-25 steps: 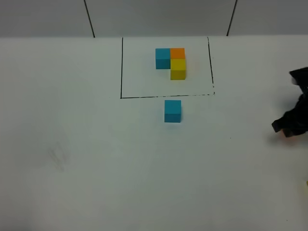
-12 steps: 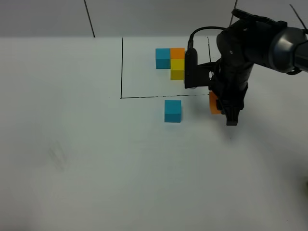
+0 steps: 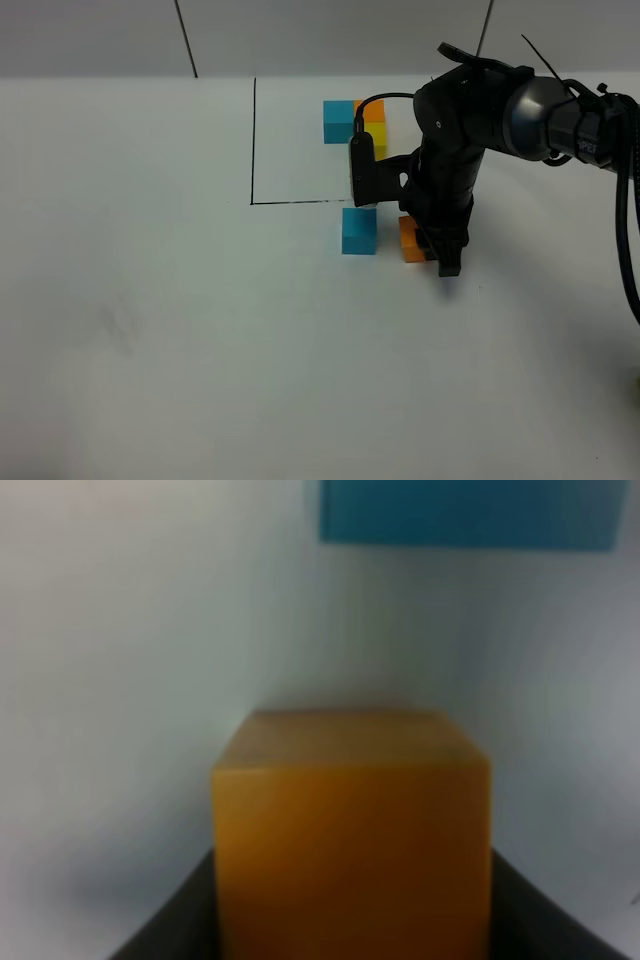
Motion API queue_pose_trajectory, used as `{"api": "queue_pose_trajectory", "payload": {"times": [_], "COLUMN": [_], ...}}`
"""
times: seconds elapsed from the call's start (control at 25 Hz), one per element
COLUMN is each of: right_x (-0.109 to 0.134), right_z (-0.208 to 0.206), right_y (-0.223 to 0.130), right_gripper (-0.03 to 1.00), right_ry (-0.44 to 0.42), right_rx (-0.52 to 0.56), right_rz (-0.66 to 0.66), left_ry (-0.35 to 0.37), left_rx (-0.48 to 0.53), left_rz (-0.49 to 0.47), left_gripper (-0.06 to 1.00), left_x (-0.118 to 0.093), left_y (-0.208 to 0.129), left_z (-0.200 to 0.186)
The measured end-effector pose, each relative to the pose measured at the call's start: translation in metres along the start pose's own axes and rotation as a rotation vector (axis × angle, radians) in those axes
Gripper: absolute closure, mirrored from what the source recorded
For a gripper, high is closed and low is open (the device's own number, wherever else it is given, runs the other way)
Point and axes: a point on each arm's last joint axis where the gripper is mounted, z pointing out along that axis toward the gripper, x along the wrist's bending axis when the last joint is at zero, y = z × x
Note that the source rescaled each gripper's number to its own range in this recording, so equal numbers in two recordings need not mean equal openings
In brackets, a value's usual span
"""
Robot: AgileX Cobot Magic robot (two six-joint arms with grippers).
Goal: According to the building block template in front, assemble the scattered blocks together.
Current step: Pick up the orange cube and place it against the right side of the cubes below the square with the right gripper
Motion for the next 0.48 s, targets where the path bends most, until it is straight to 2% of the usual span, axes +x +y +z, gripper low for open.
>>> {"api": "queue_pose_trajectory", "payload": {"times": [0.2, 0.48], "right_x": [-0.0042, -0.0035], "right_z": [0.0002, 0.0091], "right_y": [0.0055, 0.0067], "right_gripper": [0.95, 0.95], "right_ry": [-0.043, -0.028], "right_rx": [-0.058, -0.060], "right_rz": [0.018, 0.024], "left_ry": [0.000, 0.000], "left_rx": [0.000, 0.000], "left_rz": [0.000, 0.000], "left_gripper": [0.87, 0.87], "left_x": [0.0000, 0.0000], "left_y": [0.0000, 0.0000], "left_z": [0.0000, 0.0000]}}
